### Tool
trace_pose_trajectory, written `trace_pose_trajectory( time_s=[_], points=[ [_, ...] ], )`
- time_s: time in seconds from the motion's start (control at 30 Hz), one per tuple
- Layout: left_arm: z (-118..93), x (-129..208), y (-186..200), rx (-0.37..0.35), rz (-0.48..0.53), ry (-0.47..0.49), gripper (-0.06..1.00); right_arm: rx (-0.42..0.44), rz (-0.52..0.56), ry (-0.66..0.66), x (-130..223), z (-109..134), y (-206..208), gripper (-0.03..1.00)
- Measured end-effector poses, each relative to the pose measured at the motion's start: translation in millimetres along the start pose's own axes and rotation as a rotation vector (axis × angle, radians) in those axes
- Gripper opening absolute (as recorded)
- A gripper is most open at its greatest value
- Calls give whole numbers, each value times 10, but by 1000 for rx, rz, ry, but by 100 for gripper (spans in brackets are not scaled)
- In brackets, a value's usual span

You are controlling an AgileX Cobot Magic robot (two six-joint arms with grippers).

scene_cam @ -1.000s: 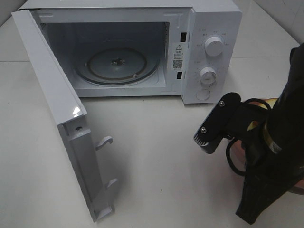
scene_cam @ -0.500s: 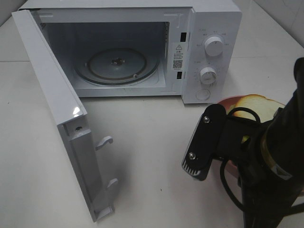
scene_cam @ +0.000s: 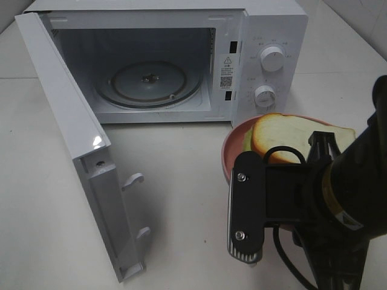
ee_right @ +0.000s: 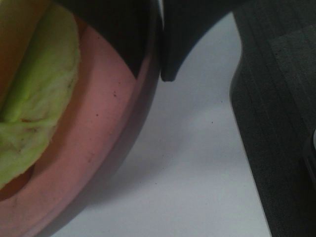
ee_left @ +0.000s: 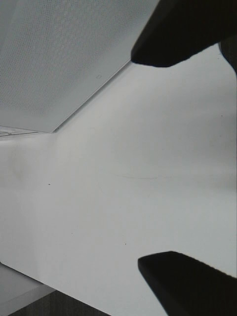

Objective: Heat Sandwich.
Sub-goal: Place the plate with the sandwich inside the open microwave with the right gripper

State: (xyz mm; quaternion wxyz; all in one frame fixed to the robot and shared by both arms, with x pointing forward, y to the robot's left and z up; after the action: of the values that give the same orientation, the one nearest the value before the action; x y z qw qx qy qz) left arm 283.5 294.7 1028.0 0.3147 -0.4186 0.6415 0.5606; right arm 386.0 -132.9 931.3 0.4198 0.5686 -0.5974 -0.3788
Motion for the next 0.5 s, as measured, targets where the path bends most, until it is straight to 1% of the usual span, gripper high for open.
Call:
trace_pose_trajectory(
  time_s=[0.07,0.1,0.13,0.2,0.23,0.3,0.37,0.4,0.5],
  points=[
    [0,0,0,0,0,0,96,7,-19,53,-29,-10,0,4],
    [0,0,0,0,0,0,96,7,-19,53,-29,-10,0,4],
    [0,0,0,0,0,0,96,14,-35,102,-53,-18,1,4],
    [0,0,0,0,0,0,96,21,-52,148,-81,-25,2,4],
    [0,0,0,0,0,0,96,21,-52,148,-81,-25,2,4],
    [0,0,0,0,0,0,96,31,-74,220,-116,-34,5,4],
    [0,0,0,0,0,0,96,34,-80,237,-126,-37,6,4],
    [0,0,0,0,0,0,96,44,-90,273,-143,-47,7,4],
    [0,0,0,0,0,0,96,67,-86,312,-144,-78,9,4]
  ],
)
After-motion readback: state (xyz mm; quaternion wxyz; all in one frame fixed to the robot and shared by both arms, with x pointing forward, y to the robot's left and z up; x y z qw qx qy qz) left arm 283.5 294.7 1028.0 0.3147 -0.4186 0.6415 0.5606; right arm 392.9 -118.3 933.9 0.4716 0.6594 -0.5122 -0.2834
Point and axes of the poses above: a point on each arm's last joint axis where the gripper is mounted, y pointing back along that axis away from the gripper, z along the wrist's bending axis when the last joint is at zero, x = y × z, the point moved 6 cm from there along -y, pointing out along that axis toward the gripper, and after that the axes turned 9 degrees about y, right-handed, at the moved point
